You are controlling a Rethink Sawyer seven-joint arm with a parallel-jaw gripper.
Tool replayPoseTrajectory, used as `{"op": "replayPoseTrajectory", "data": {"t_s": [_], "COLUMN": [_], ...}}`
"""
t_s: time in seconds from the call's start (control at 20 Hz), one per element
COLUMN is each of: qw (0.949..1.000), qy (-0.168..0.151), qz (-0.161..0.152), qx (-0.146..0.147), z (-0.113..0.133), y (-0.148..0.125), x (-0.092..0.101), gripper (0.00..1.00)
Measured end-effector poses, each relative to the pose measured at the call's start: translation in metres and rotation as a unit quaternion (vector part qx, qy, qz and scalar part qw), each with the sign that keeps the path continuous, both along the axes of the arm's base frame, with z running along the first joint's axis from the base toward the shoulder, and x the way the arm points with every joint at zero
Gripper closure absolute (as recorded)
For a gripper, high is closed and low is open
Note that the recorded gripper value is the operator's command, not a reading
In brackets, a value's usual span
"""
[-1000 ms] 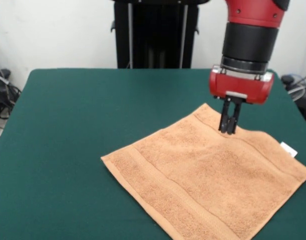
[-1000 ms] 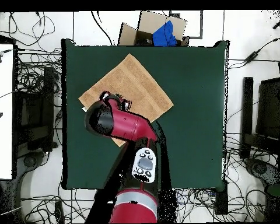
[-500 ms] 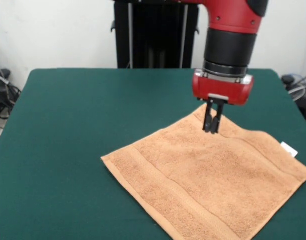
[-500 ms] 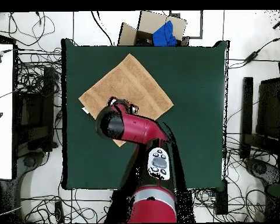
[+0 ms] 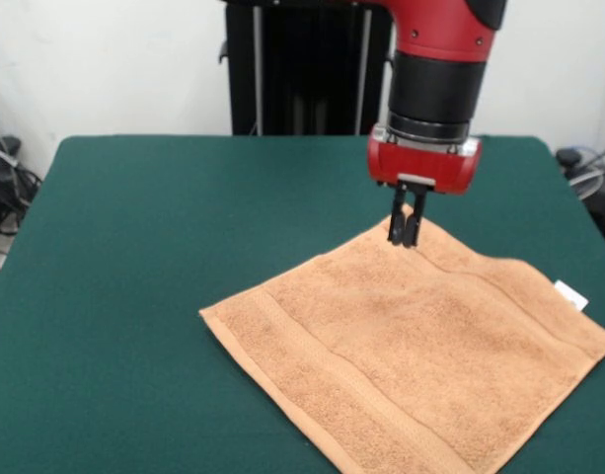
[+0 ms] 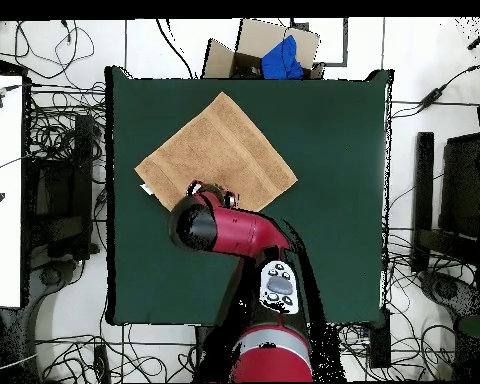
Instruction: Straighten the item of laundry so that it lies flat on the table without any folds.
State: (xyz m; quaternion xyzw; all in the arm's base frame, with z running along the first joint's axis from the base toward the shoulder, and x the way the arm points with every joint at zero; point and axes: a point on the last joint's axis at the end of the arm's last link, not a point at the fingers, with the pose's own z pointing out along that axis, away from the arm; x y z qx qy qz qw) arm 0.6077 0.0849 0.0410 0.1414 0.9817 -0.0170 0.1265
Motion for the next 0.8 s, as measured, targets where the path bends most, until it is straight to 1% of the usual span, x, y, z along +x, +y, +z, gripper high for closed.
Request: {"op": "replayPoseTrajectory", "data": {"t_s": [0.25,0.55,0.6,0.8], "qw": [1.0000,0.9999,0.9999,0.9998], "qy": [0.003,-0.007,-0.012,-0.015], "qz": [0.006,0.008,0.009,0.011], "qx": [-0.003,-0.006,-0.007,-0.009], "z": [-0.006,-0.010,-0.015,-0.025], "y": [0.001,0.001,0.000,0.001], "x": [-0.009,-0.010,-0.010,-0.013], "gripper": [1.00,1.00,1.00,1.00]}}
